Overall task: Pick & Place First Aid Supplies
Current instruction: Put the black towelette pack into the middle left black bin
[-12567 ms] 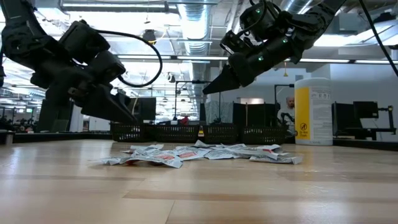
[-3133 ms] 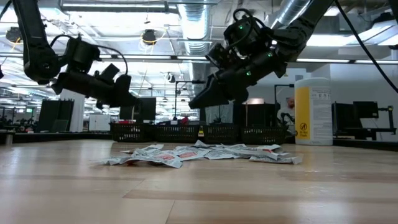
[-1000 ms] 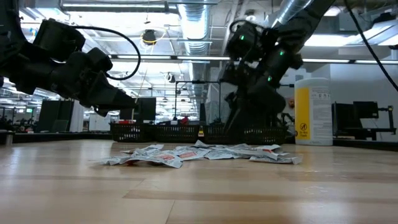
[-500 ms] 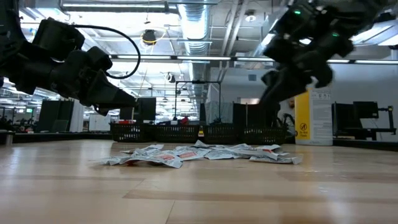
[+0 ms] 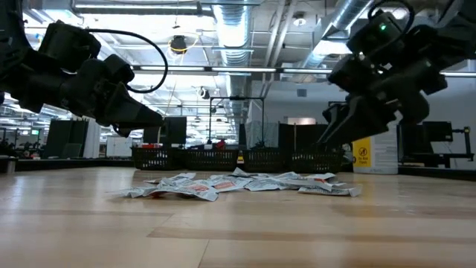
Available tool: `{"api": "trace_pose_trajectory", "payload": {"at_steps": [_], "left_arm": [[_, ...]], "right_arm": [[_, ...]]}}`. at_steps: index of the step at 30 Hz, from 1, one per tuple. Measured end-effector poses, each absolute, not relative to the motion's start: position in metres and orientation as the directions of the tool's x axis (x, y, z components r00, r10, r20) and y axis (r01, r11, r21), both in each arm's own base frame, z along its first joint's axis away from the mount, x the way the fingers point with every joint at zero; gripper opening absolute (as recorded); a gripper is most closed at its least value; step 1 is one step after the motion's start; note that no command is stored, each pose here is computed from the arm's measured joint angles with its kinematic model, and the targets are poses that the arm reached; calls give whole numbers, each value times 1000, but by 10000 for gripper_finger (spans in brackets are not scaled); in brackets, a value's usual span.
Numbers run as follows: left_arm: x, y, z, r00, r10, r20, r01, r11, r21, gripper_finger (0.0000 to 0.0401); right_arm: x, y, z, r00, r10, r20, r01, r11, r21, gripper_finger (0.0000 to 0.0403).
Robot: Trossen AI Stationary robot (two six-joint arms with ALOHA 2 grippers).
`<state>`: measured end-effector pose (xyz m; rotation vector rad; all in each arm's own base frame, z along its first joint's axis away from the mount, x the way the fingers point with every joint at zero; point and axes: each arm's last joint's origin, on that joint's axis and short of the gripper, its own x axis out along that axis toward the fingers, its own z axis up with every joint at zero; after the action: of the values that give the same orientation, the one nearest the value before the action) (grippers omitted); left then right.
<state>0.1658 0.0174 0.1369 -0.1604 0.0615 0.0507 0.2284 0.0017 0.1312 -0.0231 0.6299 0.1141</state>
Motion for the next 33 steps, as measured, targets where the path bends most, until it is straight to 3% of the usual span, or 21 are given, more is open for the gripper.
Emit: {"api": "trace_pose_trajectory", "payload": {"at_steps": [11,22,30,33], "left_arm": [[166,17,137,997,46,-61,-55,986,-157,104],[166,17,137,997,46,-61,-55,986,-157,104],[166,17,137,997,46,-62,-55,986,-157,104],[166,17,137,997,40,-62,-50,986,-161,104]], "right_arm": [[242,-3,116,830,53,-555,-153,979,-135,129],[240,31,118,819,185,-544,-352,910,-219,129],[237,49,118,805,234,-545,-405,888,-217,129],[237,51,116,814,186,-550,-355,910,-217,129]]}}
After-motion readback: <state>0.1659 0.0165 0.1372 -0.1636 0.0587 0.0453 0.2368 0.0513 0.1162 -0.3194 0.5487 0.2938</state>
